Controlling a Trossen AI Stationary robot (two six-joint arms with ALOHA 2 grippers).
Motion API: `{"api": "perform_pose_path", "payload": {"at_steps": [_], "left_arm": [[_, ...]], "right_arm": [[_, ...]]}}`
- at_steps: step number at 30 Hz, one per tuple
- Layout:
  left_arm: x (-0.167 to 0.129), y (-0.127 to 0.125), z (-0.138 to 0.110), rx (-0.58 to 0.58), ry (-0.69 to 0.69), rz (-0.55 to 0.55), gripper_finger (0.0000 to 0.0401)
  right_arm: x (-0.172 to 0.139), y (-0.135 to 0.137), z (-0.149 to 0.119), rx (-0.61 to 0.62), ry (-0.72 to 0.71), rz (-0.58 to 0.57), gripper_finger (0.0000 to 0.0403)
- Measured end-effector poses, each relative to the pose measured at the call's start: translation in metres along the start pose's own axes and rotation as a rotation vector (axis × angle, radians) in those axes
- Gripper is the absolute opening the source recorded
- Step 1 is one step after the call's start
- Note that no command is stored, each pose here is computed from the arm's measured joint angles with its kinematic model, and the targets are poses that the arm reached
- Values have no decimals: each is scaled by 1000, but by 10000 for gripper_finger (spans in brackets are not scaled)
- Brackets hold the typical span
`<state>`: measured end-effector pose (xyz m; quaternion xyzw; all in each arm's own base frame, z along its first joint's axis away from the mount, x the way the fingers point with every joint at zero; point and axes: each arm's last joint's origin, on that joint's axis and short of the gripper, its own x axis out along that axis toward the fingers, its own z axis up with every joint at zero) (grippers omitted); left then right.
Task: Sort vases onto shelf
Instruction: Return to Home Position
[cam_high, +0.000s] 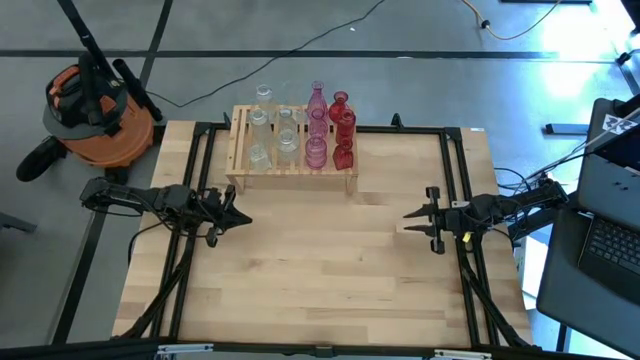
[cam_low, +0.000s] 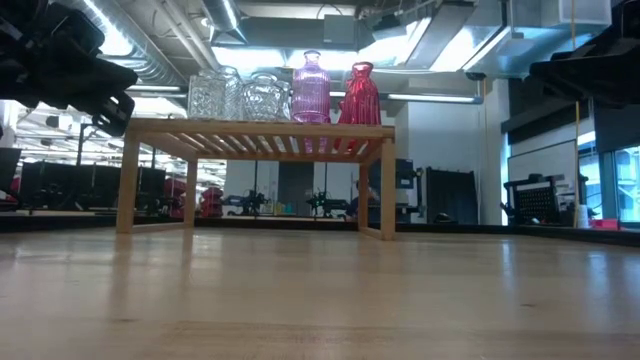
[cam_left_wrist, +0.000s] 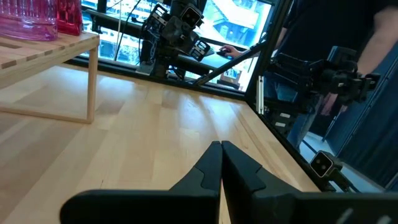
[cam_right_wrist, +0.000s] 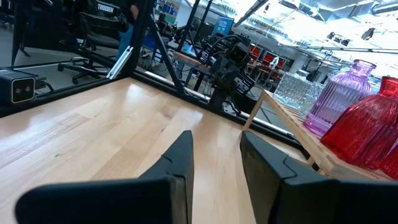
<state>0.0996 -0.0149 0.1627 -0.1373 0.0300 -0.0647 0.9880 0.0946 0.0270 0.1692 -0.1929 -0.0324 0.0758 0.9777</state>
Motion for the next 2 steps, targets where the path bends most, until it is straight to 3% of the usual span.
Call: {"api": "perform_pose_path", "payload": {"at_steps": [2], "left_arm": [[0,0,0,0,0,0,0]], "right_arm": [[0,0,0,0,0,0,90]]}}
